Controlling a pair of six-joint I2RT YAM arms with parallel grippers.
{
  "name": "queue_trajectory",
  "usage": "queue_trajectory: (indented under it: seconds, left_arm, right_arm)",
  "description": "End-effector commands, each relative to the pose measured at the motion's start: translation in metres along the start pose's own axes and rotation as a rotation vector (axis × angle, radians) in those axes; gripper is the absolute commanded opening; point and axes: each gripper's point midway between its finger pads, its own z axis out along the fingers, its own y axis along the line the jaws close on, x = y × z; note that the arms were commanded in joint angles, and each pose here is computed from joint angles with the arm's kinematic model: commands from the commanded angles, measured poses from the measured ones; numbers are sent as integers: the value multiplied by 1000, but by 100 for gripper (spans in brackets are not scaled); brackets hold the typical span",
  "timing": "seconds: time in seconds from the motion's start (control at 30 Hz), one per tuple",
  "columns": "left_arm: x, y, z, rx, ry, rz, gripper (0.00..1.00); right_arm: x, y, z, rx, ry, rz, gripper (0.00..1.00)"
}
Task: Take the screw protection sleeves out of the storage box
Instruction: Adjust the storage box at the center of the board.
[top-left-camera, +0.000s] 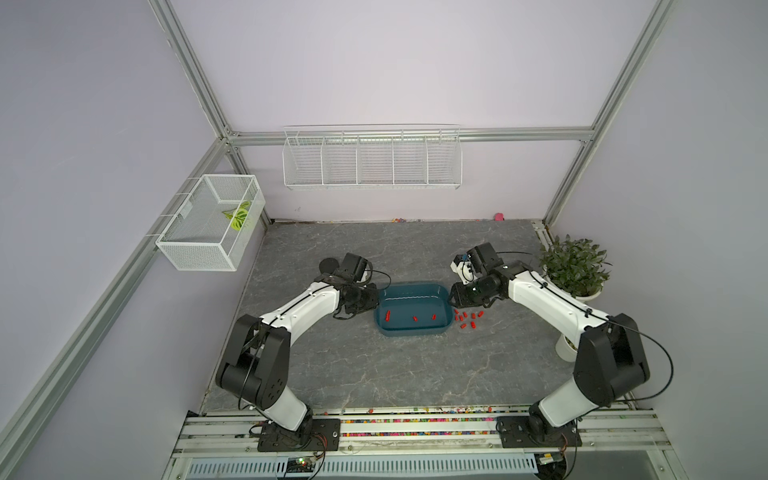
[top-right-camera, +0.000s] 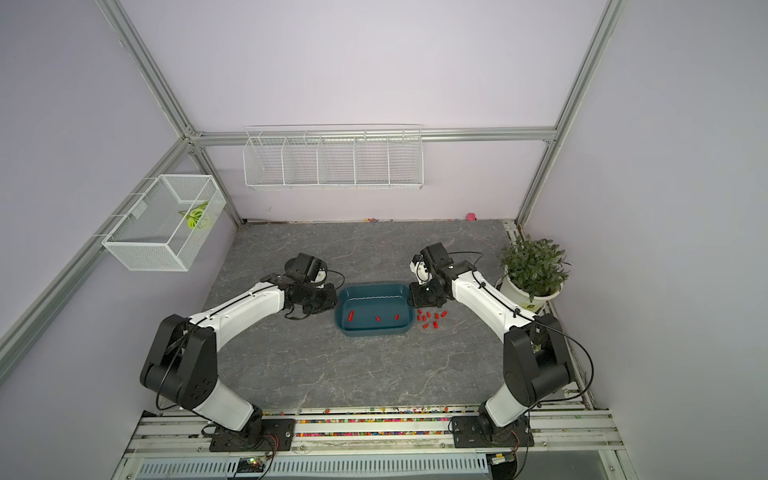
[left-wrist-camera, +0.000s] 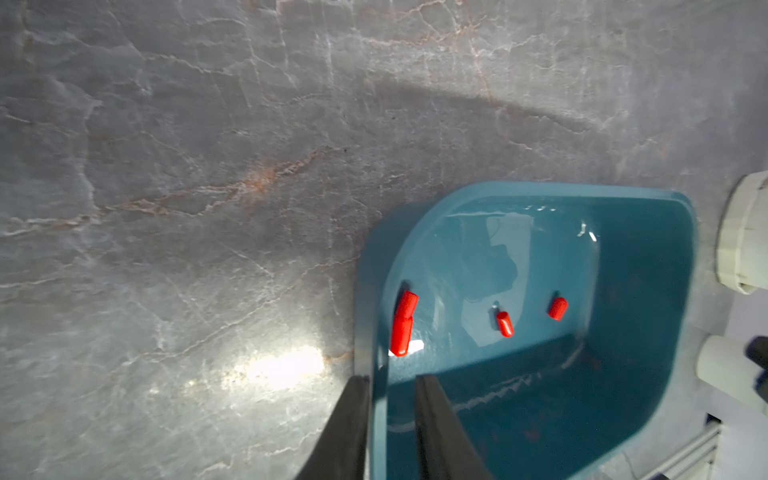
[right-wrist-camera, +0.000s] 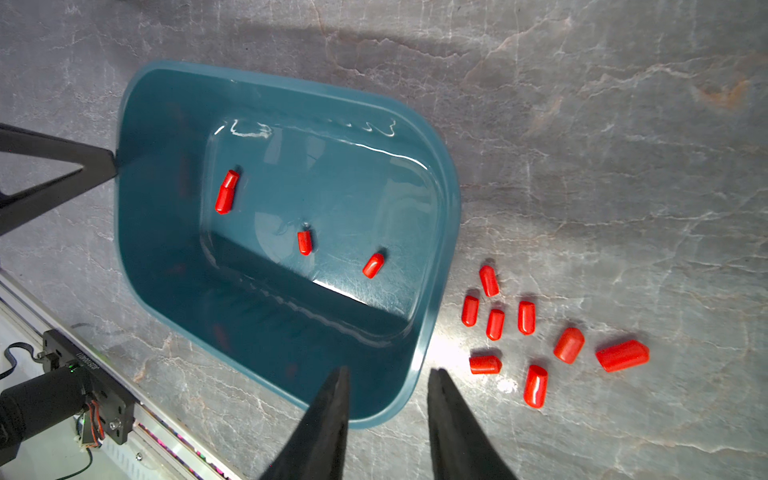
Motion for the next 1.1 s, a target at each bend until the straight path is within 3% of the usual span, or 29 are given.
queue_trajectory:
  seconds: [0.0, 0.47, 0.7, 1.07]
  left_arm:
    - [0, 3, 3, -55, 15, 27, 27]
    - [0, 1, 10, -137, 45, 80, 23]
    - [-2, 5, 8, -174, 41, 97, 12]
    - [-25, 13, -20, -292, -63, 182, 6]
  right_arm:
    - [2, -1, -6, 21, 3, -25, 36]
    - [2, 0, -7, 18, 3, -26, 35]
    - [2, 0, -7, 17, 6, -28, 34]
    - [2, 3, -16, 14, -6, -35, 33]
